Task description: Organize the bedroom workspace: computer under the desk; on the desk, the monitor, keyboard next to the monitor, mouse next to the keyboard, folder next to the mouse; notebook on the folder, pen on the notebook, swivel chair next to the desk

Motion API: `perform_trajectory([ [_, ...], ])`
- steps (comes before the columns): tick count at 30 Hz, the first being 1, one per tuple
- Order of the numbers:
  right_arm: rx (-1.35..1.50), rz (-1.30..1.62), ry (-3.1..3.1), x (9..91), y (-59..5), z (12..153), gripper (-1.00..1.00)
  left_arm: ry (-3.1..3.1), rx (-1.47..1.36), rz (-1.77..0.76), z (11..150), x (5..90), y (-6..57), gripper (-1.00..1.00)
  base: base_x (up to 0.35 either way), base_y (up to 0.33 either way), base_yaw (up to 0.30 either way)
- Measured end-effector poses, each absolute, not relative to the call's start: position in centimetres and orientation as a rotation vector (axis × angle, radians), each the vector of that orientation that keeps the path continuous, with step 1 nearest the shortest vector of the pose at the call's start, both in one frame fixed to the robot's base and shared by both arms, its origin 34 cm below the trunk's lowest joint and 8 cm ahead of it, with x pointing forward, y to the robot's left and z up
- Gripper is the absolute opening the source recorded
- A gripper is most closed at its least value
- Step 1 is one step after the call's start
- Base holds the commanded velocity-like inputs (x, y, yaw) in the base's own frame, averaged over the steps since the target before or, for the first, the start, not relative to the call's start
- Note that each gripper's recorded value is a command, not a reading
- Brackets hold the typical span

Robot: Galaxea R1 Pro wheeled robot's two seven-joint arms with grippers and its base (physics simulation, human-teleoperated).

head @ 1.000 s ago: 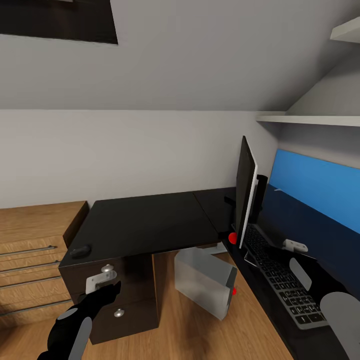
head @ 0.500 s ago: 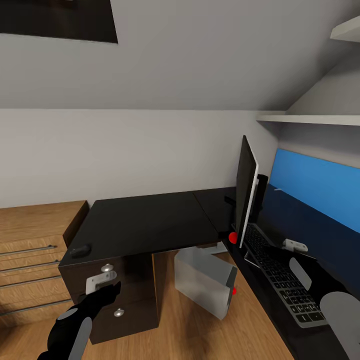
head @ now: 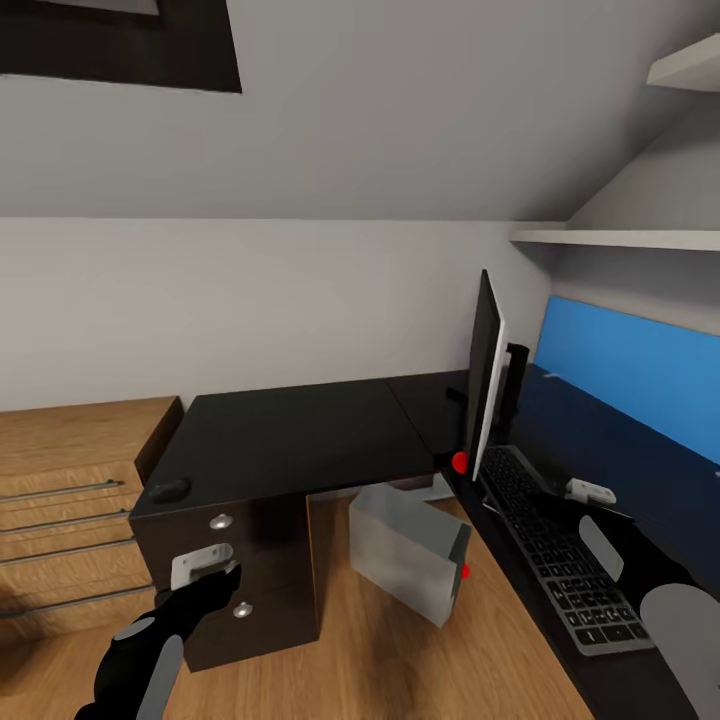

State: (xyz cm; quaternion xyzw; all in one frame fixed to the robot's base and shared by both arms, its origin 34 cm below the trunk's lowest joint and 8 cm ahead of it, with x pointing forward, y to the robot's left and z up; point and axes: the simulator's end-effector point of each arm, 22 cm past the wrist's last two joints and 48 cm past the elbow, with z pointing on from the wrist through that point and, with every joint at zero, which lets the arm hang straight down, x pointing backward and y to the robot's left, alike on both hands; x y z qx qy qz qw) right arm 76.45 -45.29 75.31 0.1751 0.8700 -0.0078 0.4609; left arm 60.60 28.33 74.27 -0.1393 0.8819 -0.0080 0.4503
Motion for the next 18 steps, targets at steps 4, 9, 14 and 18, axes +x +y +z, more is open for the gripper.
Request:
perform_trajectory([
  [4,0.431,-0.019,2.140,76.45,-45.29,75.31,1.00,2.181,-0.344,-0.021,74.26,60.60,28.32,1.00,-0.065,0.000,0.000],
  [9,0.431,-0.019,2.141,76.47,-45.29,75.27,1.00,2.182,-0.345,-0.020,74.22,60.60,28.34,1.00,-0.255,0.000,0.000],
  [14,0.431,-0.019,2.140,76.46,-45.29,75.31,1.00,2.181,-0.345,-0.021,74.24,60.59,28.34,1.00,-0.158,0.000,0.000],
  [18,0.431,-0.019,2.140,76.47,-45.29,75.34,1.00,2.180,-0.345,-0.020,74.30,60.60,28.35,1.00,-0.064,0.000,0.000],
])
